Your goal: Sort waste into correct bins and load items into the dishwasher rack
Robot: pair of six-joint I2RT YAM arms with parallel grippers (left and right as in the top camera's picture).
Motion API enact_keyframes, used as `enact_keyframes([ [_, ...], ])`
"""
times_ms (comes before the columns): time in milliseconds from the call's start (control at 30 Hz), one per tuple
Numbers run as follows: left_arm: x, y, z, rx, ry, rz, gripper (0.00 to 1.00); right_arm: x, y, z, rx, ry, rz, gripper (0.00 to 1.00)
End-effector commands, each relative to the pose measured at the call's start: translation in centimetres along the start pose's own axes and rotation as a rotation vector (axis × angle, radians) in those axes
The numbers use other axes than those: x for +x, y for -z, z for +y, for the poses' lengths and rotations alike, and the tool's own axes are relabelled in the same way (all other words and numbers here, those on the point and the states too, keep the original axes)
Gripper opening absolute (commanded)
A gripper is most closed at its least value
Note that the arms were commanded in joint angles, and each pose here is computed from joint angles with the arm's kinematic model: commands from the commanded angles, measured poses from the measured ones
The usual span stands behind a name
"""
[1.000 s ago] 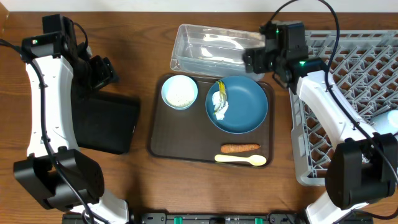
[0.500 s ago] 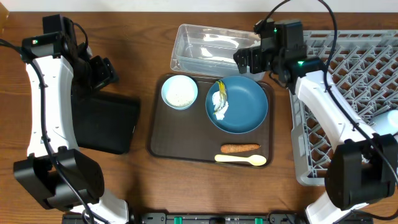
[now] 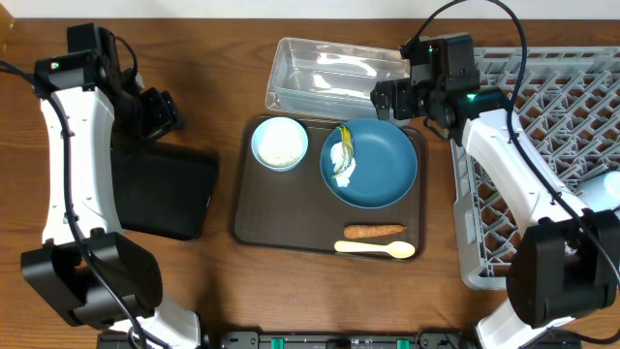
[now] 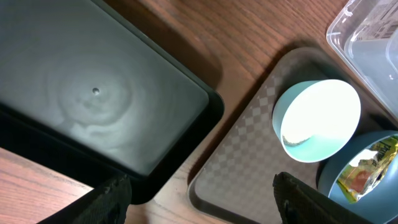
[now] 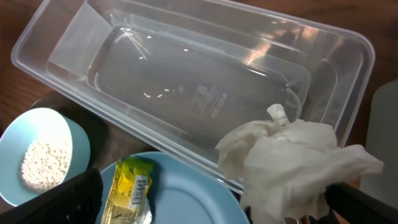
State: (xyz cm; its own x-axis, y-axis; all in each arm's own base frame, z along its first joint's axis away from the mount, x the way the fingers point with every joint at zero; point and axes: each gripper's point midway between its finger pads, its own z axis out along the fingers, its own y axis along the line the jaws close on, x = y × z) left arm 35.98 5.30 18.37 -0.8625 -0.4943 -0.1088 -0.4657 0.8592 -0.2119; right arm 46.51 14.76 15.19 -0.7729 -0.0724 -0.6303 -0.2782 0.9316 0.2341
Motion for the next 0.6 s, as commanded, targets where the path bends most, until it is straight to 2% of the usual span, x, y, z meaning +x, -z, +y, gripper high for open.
enact_keyframes([
  [0, 0.2, 0.0, 0.2, -0.008, -0.006, 0.006, 0.76, -0.7, 0.5, -0.3, -0.005, 0.010, -0.018, 0.99],
  [433, 0.3, 0.0, 0.2, -0.008, -0.007, 0.006, 0.76, 1.6, -1.5, -0.9, -0.005, -0.010, 0.068, 0.99],
  [567, 0.2, 0.0, 0.2, -0.008, -0.007, 0.006, 0.76, 1.6, -1.4, -2.0, 0.055, -0.011, 0.068, 0.99],
])
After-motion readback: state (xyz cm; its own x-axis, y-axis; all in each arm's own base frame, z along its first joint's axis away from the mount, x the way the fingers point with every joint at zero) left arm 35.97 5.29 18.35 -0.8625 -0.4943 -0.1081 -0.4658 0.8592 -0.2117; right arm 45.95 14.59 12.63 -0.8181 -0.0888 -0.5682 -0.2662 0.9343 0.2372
